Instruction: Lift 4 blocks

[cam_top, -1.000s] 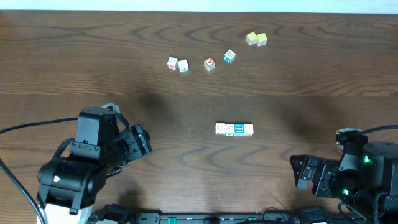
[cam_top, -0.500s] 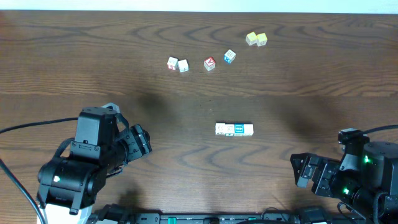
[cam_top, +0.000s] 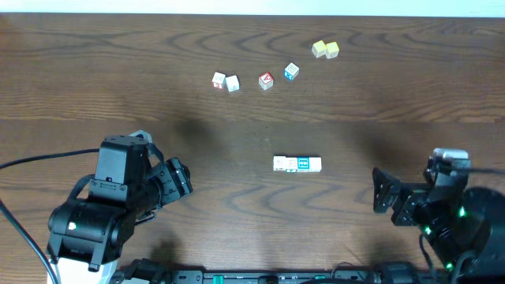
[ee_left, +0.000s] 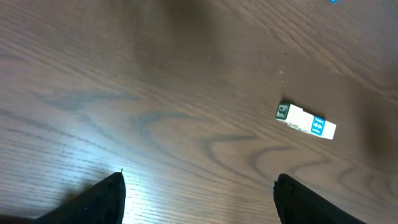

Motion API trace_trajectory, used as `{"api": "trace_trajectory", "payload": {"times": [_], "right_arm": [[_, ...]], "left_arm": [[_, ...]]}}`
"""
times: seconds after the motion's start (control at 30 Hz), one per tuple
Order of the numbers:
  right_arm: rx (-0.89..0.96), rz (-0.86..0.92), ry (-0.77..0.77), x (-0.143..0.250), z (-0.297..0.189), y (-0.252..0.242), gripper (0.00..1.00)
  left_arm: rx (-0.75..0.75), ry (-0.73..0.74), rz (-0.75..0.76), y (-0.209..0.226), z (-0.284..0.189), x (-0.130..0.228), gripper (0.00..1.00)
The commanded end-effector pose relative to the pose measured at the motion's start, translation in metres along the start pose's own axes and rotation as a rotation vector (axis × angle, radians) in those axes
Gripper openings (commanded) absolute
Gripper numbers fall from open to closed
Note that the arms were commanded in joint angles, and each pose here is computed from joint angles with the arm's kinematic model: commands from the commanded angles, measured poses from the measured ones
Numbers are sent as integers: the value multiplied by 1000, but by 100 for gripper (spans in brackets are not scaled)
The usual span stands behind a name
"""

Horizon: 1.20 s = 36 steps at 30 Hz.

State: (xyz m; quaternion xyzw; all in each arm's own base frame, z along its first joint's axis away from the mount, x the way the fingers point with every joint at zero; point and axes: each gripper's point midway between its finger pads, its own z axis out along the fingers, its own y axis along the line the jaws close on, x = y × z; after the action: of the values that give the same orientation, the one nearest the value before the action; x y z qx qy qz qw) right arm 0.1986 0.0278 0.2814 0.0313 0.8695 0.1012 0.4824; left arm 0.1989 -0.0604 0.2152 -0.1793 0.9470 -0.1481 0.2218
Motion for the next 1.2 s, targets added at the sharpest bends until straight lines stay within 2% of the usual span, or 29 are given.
{"api": "trace_trajectory", "payload": {"times": [0.0,0.23,0.47,0.83,1.17], "right_arm": [[18,-120,-89,11,12,-11,99],[14,-232,-353,14,40,-18,99],[-17,-257,-502,25,57,-16,99],[-60,-274,-560,46,74,-12,99],[-18,-275,-597,53,87,-22,99]], "left_arm": [[-7,-17,3,1,-3,-4,77],[-7,-17,2,1,-3,-4,77],[-7,-17,2,1,-3,-4,77],[-6,-17,2,1,-3,-4,77],[-7,-17,3,1,-3,-4,77]]}}
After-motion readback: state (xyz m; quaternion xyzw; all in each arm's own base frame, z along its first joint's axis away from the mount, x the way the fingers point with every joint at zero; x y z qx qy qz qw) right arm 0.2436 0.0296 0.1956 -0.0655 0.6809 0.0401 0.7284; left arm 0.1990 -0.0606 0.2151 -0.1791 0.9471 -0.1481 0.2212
